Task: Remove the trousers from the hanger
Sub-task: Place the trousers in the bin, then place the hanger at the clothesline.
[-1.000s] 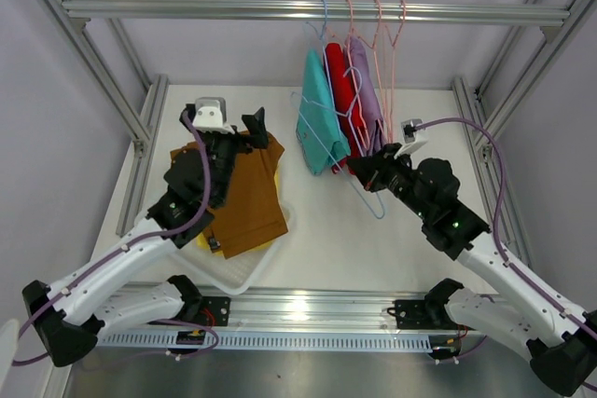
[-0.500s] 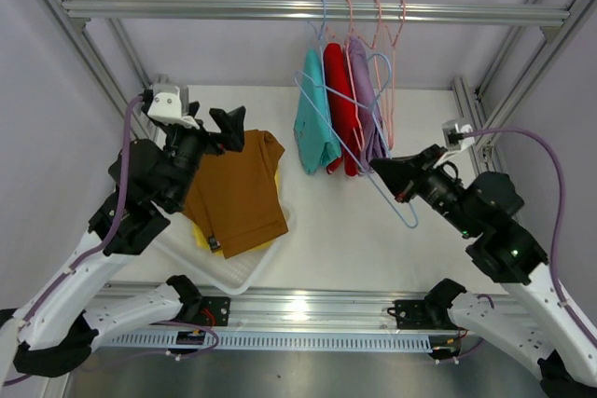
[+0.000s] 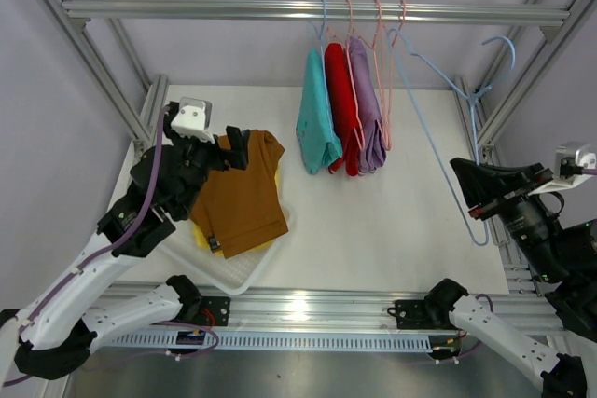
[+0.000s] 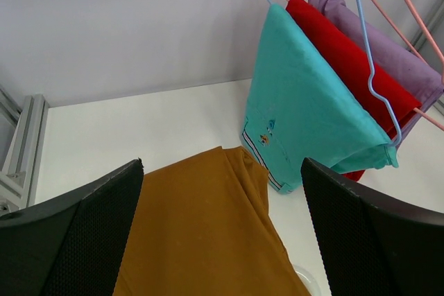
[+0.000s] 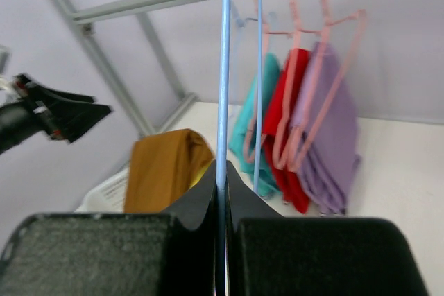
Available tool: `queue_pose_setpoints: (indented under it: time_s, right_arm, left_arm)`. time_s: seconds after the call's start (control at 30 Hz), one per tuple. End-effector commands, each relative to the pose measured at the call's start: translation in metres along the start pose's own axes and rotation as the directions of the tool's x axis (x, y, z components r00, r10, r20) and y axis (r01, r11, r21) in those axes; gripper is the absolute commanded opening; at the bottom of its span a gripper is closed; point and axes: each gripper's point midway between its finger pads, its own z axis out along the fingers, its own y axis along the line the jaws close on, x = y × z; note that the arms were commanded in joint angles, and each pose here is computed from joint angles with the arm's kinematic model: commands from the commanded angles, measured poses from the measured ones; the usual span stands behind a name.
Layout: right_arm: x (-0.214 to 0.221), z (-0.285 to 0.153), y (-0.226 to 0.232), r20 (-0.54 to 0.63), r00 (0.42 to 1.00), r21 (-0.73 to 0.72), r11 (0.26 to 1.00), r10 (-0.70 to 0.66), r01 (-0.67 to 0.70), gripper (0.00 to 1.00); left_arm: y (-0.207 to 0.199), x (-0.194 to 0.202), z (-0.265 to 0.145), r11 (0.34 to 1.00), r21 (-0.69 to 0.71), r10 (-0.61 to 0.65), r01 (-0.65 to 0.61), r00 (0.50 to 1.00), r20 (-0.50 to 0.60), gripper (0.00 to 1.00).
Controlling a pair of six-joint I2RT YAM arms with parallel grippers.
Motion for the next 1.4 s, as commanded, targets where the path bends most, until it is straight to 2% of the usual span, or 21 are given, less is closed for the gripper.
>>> queue_pose_setpoints:
  time_s: [0.0,0.13,0.2,0.23,0.33,0.43,0.6,0.8,1.1,1.37]
  right_arm:
    - [-0.001,-0.017,-0.041,-0.035,0.995,0.203,0.974,-0.092,0.098,0.0]
    - [0.004,-0.026,-0.064,-0.076,0.99,0.315,0.939,-0.122,0.14,0.0]
    - [0.01,-0.027,-0.076,-0.104,0.985,0.378,0.911,-0.134,0.164,0.0]
    - [0.013,-0.023,-0.08,-0.122,0.983,0.401,0.899,-0.139,0.177,0.0]
    - [0.012,-0.012,-0.083,-0.129,0.979,0.42,0.886,-0.155,0.196,0.0]
    - [0.012,0.011,-0.084,-0.153,0.969,0.434,0.868,-0.193,0.242,0.0]
    - [0.026,0.063,-0.081,-0.197,0.955,0.43,0.855,-0.224,0.289,0.0]
    - [0.037,0.109,-0.088,-0.198,0.959,0.443,0.855,-0.202,0.271,0.0]
    - [0.013,0.137,-0.127,-0.144,0.974,0.466,0.856,-0.174,0.222,0.0]
    - [0.021,0.168,-0.144,-0.134,0.983,0.441,0.88,-0.129,0.175,0.0]
  left_arm:
    - [0.003,-0.008,-0.002,1.0,0.003,0.018,-0.018,0.999,0.033,0.99]
    - [-0.001,-0.006,-0.004,1.0,0.028,-0.014,0.013,0.999,0.03,0.99]
    - [0.006,-0.004,-0.006,0.999,-0.01,-0.047,0.048,0.998,0.04,0.99]
    - [0.005,0.011,-0.002,0.999,-0.018,-0.047,0.048,0.998,0.03,0.99]
    - [0.003,0.022,-0.002,0.997,-0.003,-0.079,0.079,0.996,0.052,0.99]
    - [0.005,0.034,-0.002,0.998,-0.005,-0.07,0.07,0.997,0.029,0.99]
    - [0.015,0.048,-0.007,0.998,-0.033,-0.055,0.057,0.997,0.058,0.99]
    - [0.019,0.05,-0.009,0.997,-0.049,-0.058,0.061,0.996,0.074,0.99]
    - [0.015,0.054,-0.006,0.998,-0.033,-0.056,0.058,0.997,0.058,1.0]
    - [0.015,0.059,-0.002,0.998,-0.045,-0.036,0.038,0.998,0.042,0.99]
